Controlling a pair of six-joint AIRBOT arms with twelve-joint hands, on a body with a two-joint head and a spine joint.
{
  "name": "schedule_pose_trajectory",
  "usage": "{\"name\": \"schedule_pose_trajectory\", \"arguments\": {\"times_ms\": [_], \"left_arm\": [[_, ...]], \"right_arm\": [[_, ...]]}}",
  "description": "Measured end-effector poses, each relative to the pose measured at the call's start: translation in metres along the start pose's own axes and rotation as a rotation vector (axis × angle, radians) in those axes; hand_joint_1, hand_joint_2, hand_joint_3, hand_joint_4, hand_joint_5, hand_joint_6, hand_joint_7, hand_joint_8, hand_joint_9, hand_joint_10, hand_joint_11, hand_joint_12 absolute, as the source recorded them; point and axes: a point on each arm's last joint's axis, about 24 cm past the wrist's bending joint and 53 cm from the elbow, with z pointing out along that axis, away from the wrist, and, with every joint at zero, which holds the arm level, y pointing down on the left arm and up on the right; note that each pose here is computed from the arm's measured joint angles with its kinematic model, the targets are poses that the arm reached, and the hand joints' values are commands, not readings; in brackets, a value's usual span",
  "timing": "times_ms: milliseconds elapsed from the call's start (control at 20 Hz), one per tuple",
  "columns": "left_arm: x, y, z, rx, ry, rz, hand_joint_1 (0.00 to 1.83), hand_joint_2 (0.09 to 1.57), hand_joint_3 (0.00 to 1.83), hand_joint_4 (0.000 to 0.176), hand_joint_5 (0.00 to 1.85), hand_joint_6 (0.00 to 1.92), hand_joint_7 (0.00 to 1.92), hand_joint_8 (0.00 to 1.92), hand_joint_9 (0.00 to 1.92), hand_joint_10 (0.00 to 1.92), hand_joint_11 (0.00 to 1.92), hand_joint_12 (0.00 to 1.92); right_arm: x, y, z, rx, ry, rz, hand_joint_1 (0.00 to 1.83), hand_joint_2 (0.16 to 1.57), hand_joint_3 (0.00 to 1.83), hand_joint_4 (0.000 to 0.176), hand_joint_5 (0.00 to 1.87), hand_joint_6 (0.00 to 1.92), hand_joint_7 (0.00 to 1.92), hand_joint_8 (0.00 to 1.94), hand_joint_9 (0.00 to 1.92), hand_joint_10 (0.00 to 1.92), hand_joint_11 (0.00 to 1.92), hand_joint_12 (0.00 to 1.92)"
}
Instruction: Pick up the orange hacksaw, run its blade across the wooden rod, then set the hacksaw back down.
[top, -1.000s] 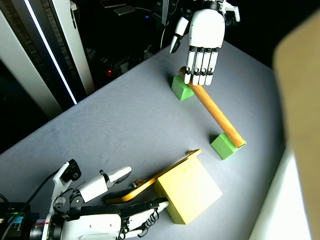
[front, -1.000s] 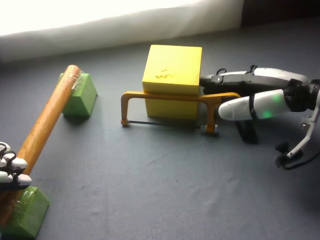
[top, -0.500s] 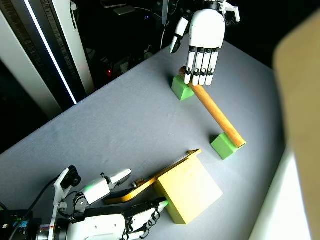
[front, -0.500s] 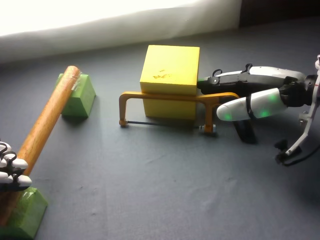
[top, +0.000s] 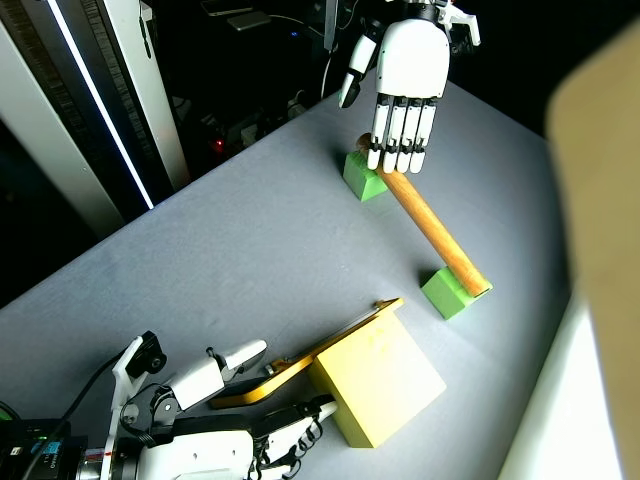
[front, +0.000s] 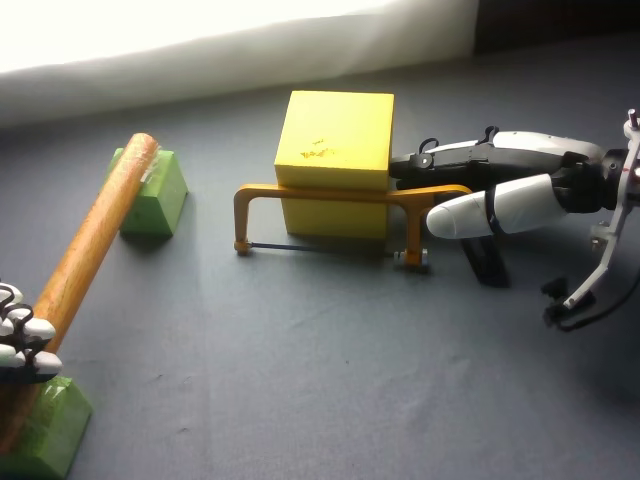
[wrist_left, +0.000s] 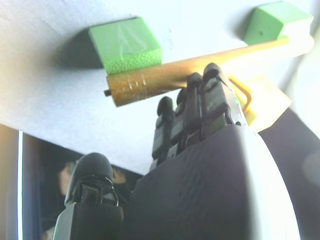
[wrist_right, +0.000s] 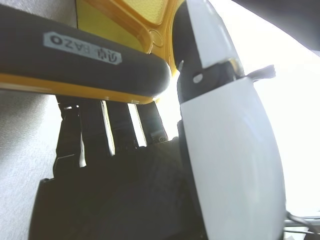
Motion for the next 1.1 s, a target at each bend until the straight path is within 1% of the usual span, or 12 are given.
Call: {"name": "schedule_pose_trajectory", "arguments": {"times_ms": [100, 250, 350, 400, 450, 500, 550, 600, 700, 850, 900, 1100], "left_arm": [[0.000, 0.000, 0.000, 0.000, 0.000, 0.000, 0.06, 1.32, 0.00, 0.000, 0.08, 0.00, 0.05, 0.00, 0.02, 0.00, 0.00, 0.02], [0.000, 0.000, 0.000, 0.000, 0.000, 0.000, 0.09, 1.31, 0.00, 0.000, 0.08, 0.01, 0.07, 0.01, 0.05, 0.01, 0.03, 0.03], [0.000, 0.000, 0.000, 0.000, 0.000, 0.000, 0.05, 1.32, 0.00, 0.000, 0.09, 0.01, 0.08, 0.01, 0.06, 0.01, 0.05, 0.05], [0.000, 0.000, 0.000, 0.000, 0.000, 0.000, 0.05, 1.32, 0.00, 0.000, 0.08, 0.00, 0.07, 0.00, 0.06, 0.01, 0.05, 0.05], [0.000, 0.000, 0.000, 0.000, 0.000, 0.000, 0.06, 1.31, 0.00, 0.000, 0.10, 0.00, 0.09, 0.00, 0.09, 0.00, 0.01, 0.22], [0.000, 0.000, 0.000, 0.000, 0.000, 0.000, 0.06, 1.31, 0.00, 0.000, 0.10, 0.00, 0.09, 0.00, 0.09, 0.00, 0.01, 0.22], [0.000, 0.000, 0.000, 0.000, 0.000, 0.000, 0.07, 1.31, 0.00, 0.000, 0.11, 0.00, 0.10, 0.00, 0.09, 0.00, 0.00, 0.27], [0.000, 0.000, 0.000, 0.000, 0.000, 0.000, 0.08, 1.31, 0.00, 0.000, 0.10, 0.00, 0.09, 0.00, 0.08, 0.00, 0.00, 0.26], [-0.001, 0.000, 0.000, 0.000, -0.003, 0.000, 0.07, 1.31, 0.00, 0.000, 0.08, 0.00, 0.07, 0.00, 0.07, 0.00, 0.00, 0.22], [-0.001, -0.001, 0.001, 0.004, -0.003, 0.000, 0.07, 1.31, 0.00, 0.000, 0.11, 0.00, 0.11, 0.00, 0.10, 0.01, 0.00, 0.26], [-0.002, -0.002, 0.001, 0.004, -0.006, 0.000, 0.06, 1.32, 0.00, 0.000, 0.08, 0.00, 0.07, 0.01, 0.06, 0.01, 0.00, 0.15], [-0.002, -0.002, 0.001, 0.005, -0.007, 0.000, 0.09, 1.31, 0.00, 0.000, 0.10, 0.00, 0.09, 0.00, 0.09, 0.00, 0.00, 0.20]], "right_arm": [[0.002, 0.000, -0.001, 0.000, 0.003, 0.003, 0.72, 1.08, 0.00, 0.000, 0.35, 0.00, 0.38, 0.01, 0.38, 0.01, 0.00, 1.17], [0.001, 0.000, -0.002, 0.006, -0.001, 0.003, 0.86, 1.09, 0.00, 0.000, 0.59, 0.02, 0.62, 0.01, 0.61, 0.03, 0.23, 1.18], [-0.001, -0.001, -0.002, 0.008, -0.010, 0.008, 1.05, 1.10, 0.00, 0.000, 0.85, 0.03, 0.85, 0.02, 0.86, 0.05, 0.41, 1.19], [-0.003, -0.001, -0.002, 0.010, -0.020, 0.013, 1.12, 1.15, 0.00, 0.000, 0.90, 0.86, 0.95, 0.00, 0.97, 0.06, 0.49, 1.24], [-0.005, -0.002, -0.002, 0.011, -0.025, 0.013, 1.19, 1.15, 0.00, 0.000, 0.93, 1.08, 0.91, 0.81, 1.04, 0.06, 0.53, 1.28], [-0.003, -0.001, -0.002, 0.010, -0.019, 0.003, 1.19, 1.15, 0.00, 0.000, 0.93, 1.08, 0.91, 0.81, 1.04, 0.06, 0.53, 1.28], [0.008, -0.001, 0.001, 0.002, 0.015, -0.005, 1.33, 1.15, 0.00, 0.000, 0.81, 1.08, 0.98, 0.97, 0.90, 1.10, 0.63, 1.32], [0.017, -0.001, 0.004, -0.004, 0.039, -0.008, 1.37, 1.14, 0.00, 0.000, 0.83, 1.01, 1.01, 0.97, 0.91, 1.28, 0.68, 1.32], [0.032, -0.001, 0.009, -0.014, 0.081, -0.013, 1.38, 1.12, 0.00, 0.000, 0.85, 0.95, 1.01, 1.00, 0.95, 1.28, 0.76, 1.27], [0.032, -0.002, 0.009, -0.014, 0.080, -0.010, 1.38, 1.12, 0.00, 0.000, 0.85, 0.95, 1.00, 1.02, 0.94, 1.28, 0.77, 1.24], [0.033, -0.002, 0.009, -0.013, 0.081, -0.010, 1.38, 1.13, 0.00, 0.000, 0.83, 0.98, 0.99, 1.05, 0.93, 1.30, 0.75, 1.24], [0.033, 0.001, 0.009, -0.024, 0.084, -0.028, 1.37, 1.15, 0.00, 0.000, 0.78, 1.06, 0.95, 1.10, 0.89, 1.36, 0.73, 1.29]]}}
